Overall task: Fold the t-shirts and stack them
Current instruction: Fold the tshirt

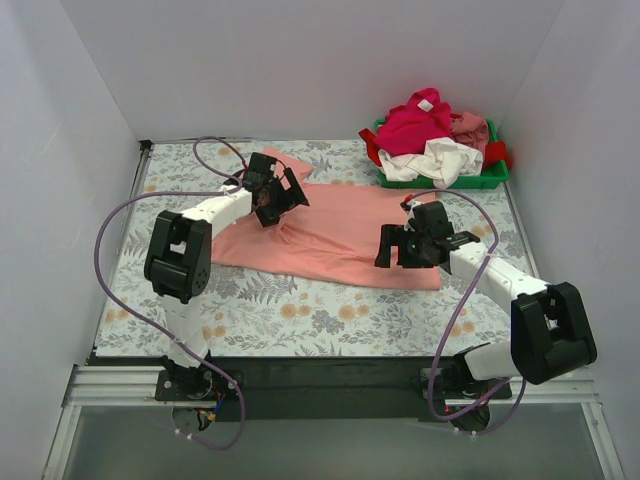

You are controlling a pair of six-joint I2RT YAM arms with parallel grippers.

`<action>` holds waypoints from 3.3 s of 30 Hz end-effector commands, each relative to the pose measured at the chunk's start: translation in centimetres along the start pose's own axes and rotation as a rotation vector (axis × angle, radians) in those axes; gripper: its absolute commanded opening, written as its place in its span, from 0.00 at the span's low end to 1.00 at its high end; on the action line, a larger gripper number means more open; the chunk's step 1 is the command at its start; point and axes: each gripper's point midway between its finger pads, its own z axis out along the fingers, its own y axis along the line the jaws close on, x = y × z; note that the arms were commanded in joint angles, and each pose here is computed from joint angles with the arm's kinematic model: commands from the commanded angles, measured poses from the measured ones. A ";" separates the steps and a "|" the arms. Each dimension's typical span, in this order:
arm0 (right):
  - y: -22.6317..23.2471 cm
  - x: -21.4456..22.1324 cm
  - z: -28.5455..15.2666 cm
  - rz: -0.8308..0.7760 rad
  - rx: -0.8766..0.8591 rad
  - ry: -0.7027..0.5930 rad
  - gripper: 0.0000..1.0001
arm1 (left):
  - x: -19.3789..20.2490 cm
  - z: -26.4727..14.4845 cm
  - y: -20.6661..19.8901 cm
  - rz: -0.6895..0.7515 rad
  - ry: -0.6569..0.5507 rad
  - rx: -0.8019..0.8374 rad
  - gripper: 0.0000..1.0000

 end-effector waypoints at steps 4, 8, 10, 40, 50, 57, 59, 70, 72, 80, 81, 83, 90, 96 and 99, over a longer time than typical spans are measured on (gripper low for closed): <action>-0.1 -0.6 -0.7 -0.013 0.007 -0.040 0.98 | -3.2 1.2 -2.0 -0.076 -0.085 0.009 0.97; -0.1 -0.8 -1.0 -0.018 0.015 -0.051 0.98 | -4.4 1.3 -1.5 -0.079 -0.129 -0.043 0.97; -0.3 -1.2 -1.3 -0.024 0.026 -0.069 0.98 | -5.2 0.6 -1.2 -0.077 -0.165 -0.077 0.97; 30.7 -8.4 7.4 -0.374 -0.669 -0.021 0.98 | 0.5 -7.2 18.0 -0.445 -0.240 -0.287 0.97; 30.3 -6.9 13.6 -0.329 -0.629 0.068 0.98 | 4.4 -12.2 23.0 -0.582 -0.386 -0.470 0.97; 29.0 -6.9 14.1 -0.352 -0.565 0.056 0.98 | 5.7 -14.6 23.3 -0.599 -0.431 -0.454 0.98; 29.0 -7.6 13.8 -0.376 -0.544 0.038 0.98 | 5.7 -15.0 23.2 -0.593 -0.442 -0.447 0.98; 33.0 -4.9 9.2 -0.500 -0.654 0.073 0.98 | 3.0 -15.0 18.5 -0.534 -0.429 -0.242 0.98; 32.6 -4.0 9.8 -0.453 -0.649 0.105 0.98 | 3.1 -14.3 17.7 -0.530 -0.393 -0.205 0.98; 29.9 -2.4 14.1 -0.372 -0.577 0.158 0.98 | 4.0 -12.6 18.8 -0.547 -0.357 -0.232 0.98; 29.6 -2.3 14.5 -0.355 -0.574 0.170 0.98 | 4.3 -12.5 19.3 -0.548 -0.360 -0.251 0.98; 29.0 -3.0 15.0 -0.342 -0.567 0.165 0.98 | 4.9 -12.1 19.7 -0.548 -0.339 -0.271 0.98; 25.5 -4.4 16.8 -0.298 -0.489 0.152 0.98 | 6.0 -12.5 21.3 -0.570 -0.341 -0.343 0.98; 25.2 -6.6 15.7 -0.319 -0.500 0.118 0.98 | 5.2 -14.3 21.8 -0.580 -0.419 -0.374 0.98; 25.4 -9.1 13.4 -0.357 -0.488 0.059 0.98 | 5.3 -15.2 22.1 -0.593 -0.441 -0.394 0.98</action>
